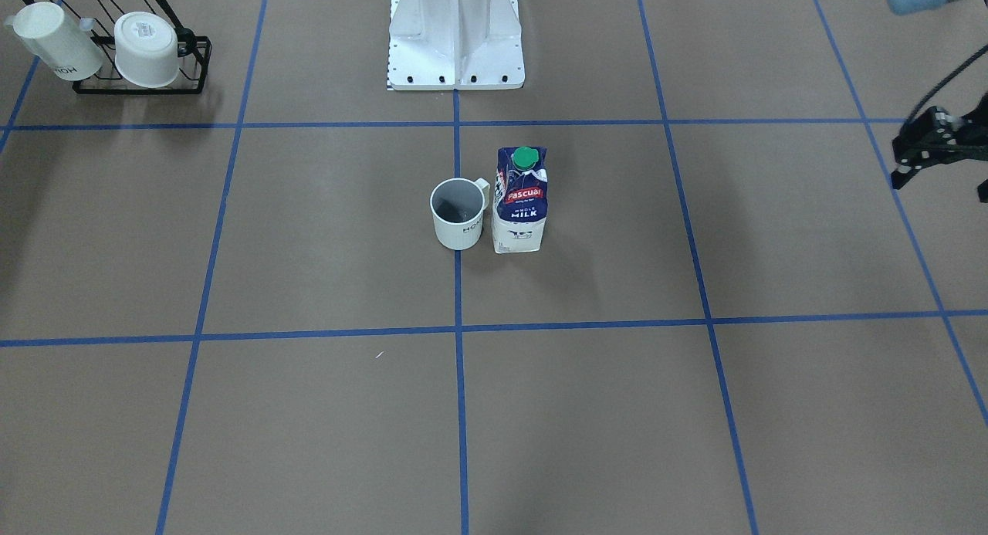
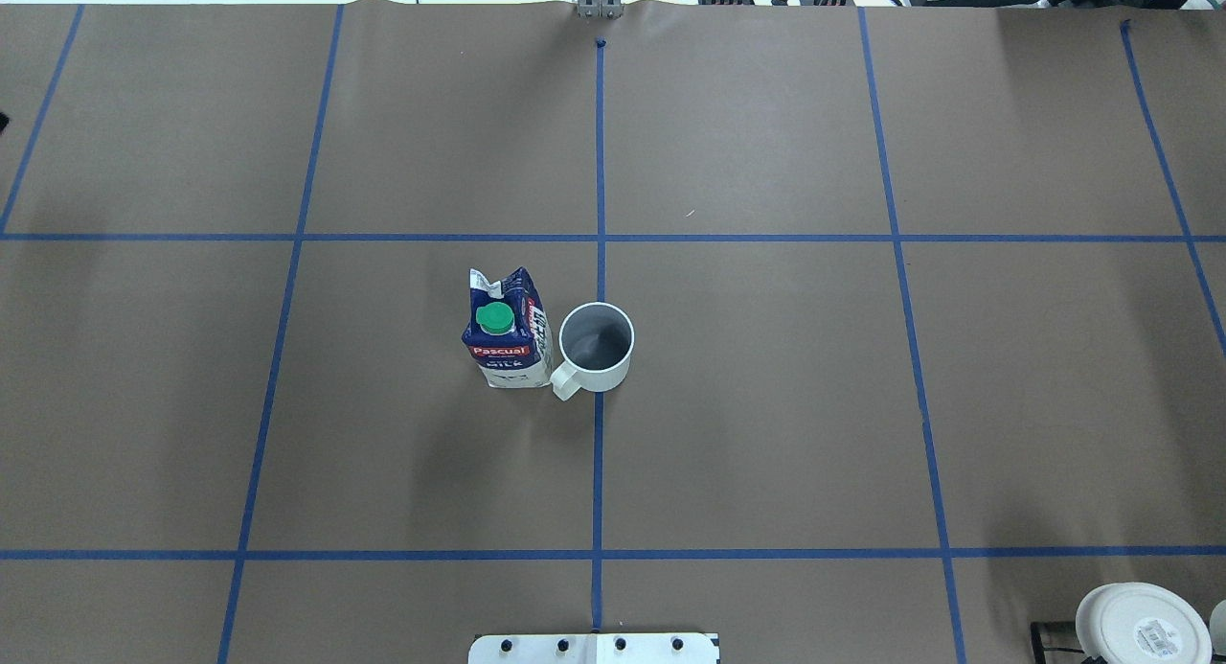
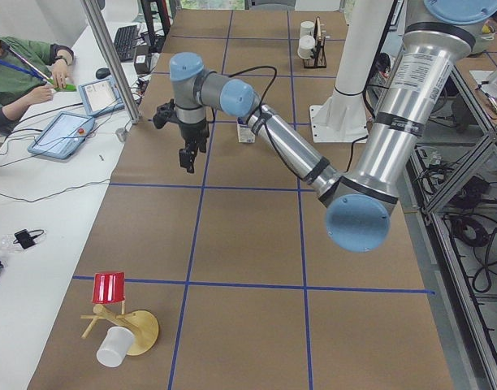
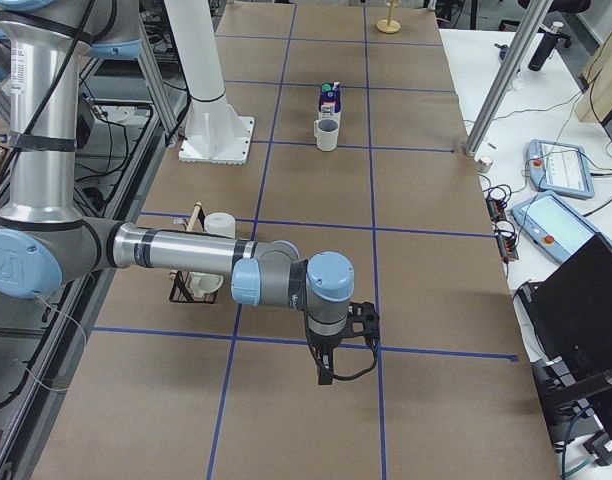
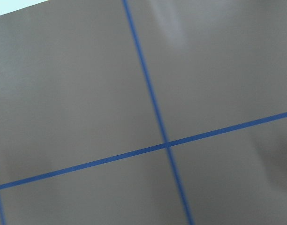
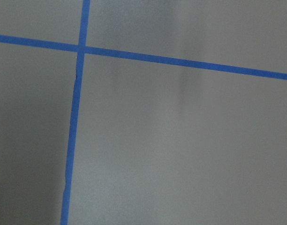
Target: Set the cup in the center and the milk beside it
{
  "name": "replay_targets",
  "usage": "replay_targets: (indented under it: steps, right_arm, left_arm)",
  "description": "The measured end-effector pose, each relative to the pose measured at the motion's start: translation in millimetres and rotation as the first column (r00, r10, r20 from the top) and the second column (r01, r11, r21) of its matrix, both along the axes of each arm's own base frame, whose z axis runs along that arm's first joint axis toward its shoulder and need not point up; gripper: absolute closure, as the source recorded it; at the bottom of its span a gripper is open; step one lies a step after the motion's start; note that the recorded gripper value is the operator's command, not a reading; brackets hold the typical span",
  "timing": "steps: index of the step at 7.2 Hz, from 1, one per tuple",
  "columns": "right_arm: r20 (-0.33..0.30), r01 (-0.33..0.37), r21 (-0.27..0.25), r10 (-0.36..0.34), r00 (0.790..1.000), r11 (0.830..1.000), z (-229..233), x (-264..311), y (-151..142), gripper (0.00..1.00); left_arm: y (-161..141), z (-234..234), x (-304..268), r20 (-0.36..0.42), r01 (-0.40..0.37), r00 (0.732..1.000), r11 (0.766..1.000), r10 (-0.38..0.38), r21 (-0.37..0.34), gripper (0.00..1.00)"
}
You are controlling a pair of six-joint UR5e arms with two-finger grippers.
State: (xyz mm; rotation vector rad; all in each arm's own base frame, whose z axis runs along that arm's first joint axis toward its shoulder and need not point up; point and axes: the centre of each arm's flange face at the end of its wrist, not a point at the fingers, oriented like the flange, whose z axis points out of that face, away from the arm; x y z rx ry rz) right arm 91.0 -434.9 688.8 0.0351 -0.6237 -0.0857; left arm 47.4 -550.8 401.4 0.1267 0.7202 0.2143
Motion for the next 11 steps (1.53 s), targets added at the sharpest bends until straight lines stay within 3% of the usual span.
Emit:
replay_targets:
  steps: [2, 4, 6, 8, 11]
  right_arm:
    - [0.001, -0.001, 0.006, 0.001, 1.000, 1.000, -3, 0, -1, 0.00]
    - [0.005, -0.003, 0.010, 0.003, 1.000, 1.000, -6, 0, -1, 0.00]
    - [0.056, -0.008, 0.010, 0.008, 0.998, 1.000, -10, -4, -1, 0.00]
    - [0.124, -0.005, 0.008, 0.004, 0.992, 1.000, -11, -10, 3, 0.00]
    - [0.022, -0.001, 0.025, 0.000, 1.000, 1.000, -14, -2, 8, 0.00]
  left_arm:
    - [17, 125, -50, 0.011, 0.040, 0.999, 0.998, -0.039, -0.056, 0.01]
    - [67, 197, -79, 0.009, 0.087, 0.996, 0.993, -0.086, -0.085, 0.01]
    - [93, 206, -85, 0.015, 0.098, 0.995, 0.992, -0.097, -0.085, 0.01]
    - [95, 206, -85, 0.019, 0.093, 0.996, 0.993, -0.091, -0.079, 0.01]
    - [97, 207, -85, 0.021, 0.095, 0.995, 0.992, -0.094, -0.086, 0.01]
